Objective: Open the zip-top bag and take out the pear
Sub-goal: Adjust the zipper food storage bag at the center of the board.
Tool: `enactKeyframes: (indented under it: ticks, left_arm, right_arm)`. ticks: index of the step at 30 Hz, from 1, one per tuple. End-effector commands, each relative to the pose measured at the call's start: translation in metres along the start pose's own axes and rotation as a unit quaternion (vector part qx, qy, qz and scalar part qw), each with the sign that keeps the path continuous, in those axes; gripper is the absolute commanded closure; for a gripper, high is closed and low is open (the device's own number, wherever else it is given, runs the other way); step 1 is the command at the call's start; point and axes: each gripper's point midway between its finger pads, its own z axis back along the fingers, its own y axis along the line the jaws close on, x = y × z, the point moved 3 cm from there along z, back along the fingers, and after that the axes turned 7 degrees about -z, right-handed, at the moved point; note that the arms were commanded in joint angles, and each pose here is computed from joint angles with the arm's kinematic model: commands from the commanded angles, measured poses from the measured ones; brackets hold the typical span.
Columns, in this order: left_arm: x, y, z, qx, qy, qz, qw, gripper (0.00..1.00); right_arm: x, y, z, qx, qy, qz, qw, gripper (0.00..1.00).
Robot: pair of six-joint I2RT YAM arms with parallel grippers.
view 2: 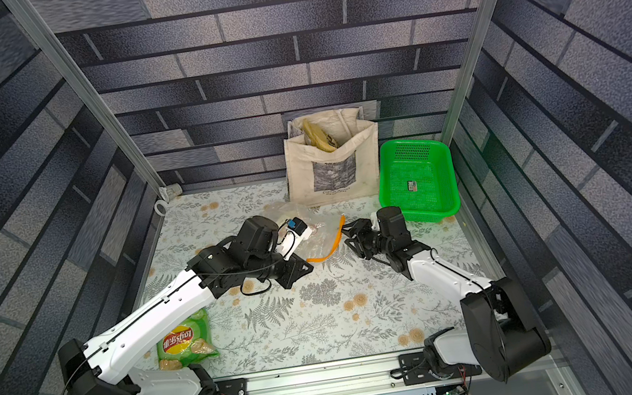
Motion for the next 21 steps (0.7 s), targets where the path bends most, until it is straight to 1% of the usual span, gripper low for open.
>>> enactKeyframes:
  ticks: [1,9,13,16,19,21]
  left_arm:
    - [0.015,-0.01,0.001,-0.024,-0.02,-0.012,0.999,1.0]
    - [0.025,-0.016,-0.004,-0.039,-0.038,-0.015,0.998,1.0]
    - [0.028,-0.019,-0.008,-0.047,-0.037,-0.02,0.998,1.0]
    - [0.031,-0.024,-0.01,-0.056,-0.042,-0.024,0.997,1.0]
    - [0.034,-0.025,-0.01,-0.061,-0.047,-0.023,0.997,1.0]
    - [0.033,-0.025,-0.011,-0.059,-0.044,-0.021,0.997,1.0]
  right_arm:
    - [-0.007,0.015,0.002,0.034,-0.001,0.01,0.999,0.47]
    - [-0.014,0.03,0.009,0.058,-0.017,0.022,0.998,0.55]
    - [-0.018,0.044,0.015,0.076,-0.02,0.031,0.996,0.63]
    - [-0.021,0.052,0.018,0.083,-0.016,0.038,0.996,0.71]
    - [-0.023,0.057,0.024,0.089,-0.021,0.043,0.995,0.86]
    - [-0.023,0.058,0.03,0.086,-0.03,0.049,0.995,0.99]
